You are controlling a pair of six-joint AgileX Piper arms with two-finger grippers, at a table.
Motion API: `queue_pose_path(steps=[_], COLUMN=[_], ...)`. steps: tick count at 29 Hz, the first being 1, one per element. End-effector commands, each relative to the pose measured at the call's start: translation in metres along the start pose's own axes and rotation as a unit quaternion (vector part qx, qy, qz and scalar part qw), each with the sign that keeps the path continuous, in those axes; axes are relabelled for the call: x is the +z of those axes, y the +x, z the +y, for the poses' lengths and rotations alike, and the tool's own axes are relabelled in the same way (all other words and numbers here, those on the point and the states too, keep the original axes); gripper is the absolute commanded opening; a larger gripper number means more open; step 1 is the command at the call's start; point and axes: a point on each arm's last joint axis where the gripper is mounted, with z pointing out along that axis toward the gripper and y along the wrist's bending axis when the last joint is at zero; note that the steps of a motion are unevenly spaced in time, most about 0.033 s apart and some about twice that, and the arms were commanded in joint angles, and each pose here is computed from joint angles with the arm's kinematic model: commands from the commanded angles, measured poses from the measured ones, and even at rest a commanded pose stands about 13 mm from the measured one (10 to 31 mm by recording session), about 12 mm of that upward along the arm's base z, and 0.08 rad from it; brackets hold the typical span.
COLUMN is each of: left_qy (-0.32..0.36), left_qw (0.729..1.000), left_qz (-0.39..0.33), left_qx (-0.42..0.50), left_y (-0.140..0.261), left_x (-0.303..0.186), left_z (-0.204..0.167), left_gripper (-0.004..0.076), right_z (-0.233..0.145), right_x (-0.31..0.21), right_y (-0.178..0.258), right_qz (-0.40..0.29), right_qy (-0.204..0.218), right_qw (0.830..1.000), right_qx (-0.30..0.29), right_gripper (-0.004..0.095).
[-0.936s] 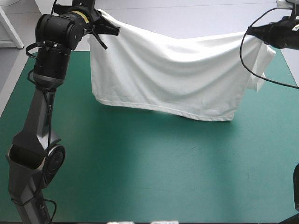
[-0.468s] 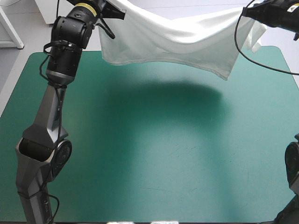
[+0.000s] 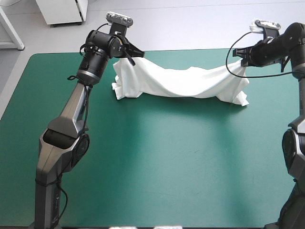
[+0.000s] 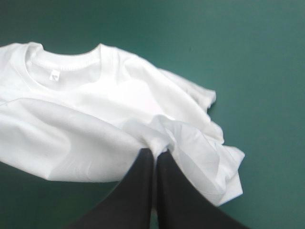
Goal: Fold the cloth
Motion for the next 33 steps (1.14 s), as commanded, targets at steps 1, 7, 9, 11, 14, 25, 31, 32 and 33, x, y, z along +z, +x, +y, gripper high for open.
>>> queue_pose_path(steps=[1,7,9,11,14,25,31,32,33], left_qy=[0.026,0.038,0.038,0.039,0.037,0.082,0.096,0.102,0.102], left_qw=[0.999,0.993,0.992,0.991,0.987,0.972,0.951,0.948,0.947], left_qz=[0.008,0.108,0.118,0.128,0.154,0.214,0.293,0.299,0.302], left_qx=[-0.024,-0.028,-0.028,-0.028,-0.021,-0.048,-0.036,-0.044,-0.044], left_y=[-0.004,0.021,0.025,0.029,0.043,0.151,0.208,0.222,0.226], left_x=[-0.027,-0.016,-0.021,-0.028,-0.036,-0.081,-0.089,-0.094,-0.095], left_z=[0.0,-0.007,-0.007,-0.007,-0.008,-0.015,-0.019,-0.02,-0.02], left_gripper=[-0.0009,-0.0009,-0.0009,-0.0009,-0.0009,-0.0009,-0.0009,-0.0009,-0.0009], right_z=[0.008,0.008,0.008,0.008,0.009,0.012,0.008,0.006,0.006], right_x=[-0.018,-0.005,-0.005,-0.005,-0.009,-0.028,-0.032,-0.03,-0.03], right_y=[0.015,0.052,0.066,0.08,0.1,0.174,0.204,0.218,0.225], right_qz=[0.005,0.061,0.075,0.089,0.099,0.138,0.169,0.187,0.194], right_qy=[-0.012,-0.034,-0.035,-0.034,-0.032,-0.008,0.022,0.025,0.026], right_qw=[1.0,0.997,0.996,0.995,0.993,0.989,0.984,0.981,0.979], right_qx=[0.007,0.035,0.039,0.043,0.047,0.045,0.049,0.051,0.054], right_gripper=[-0.0017,-0.0017,-0.0017,-0.0017,-0.0017,-0.0017,-0.0017,-0.0017,-0.0017])
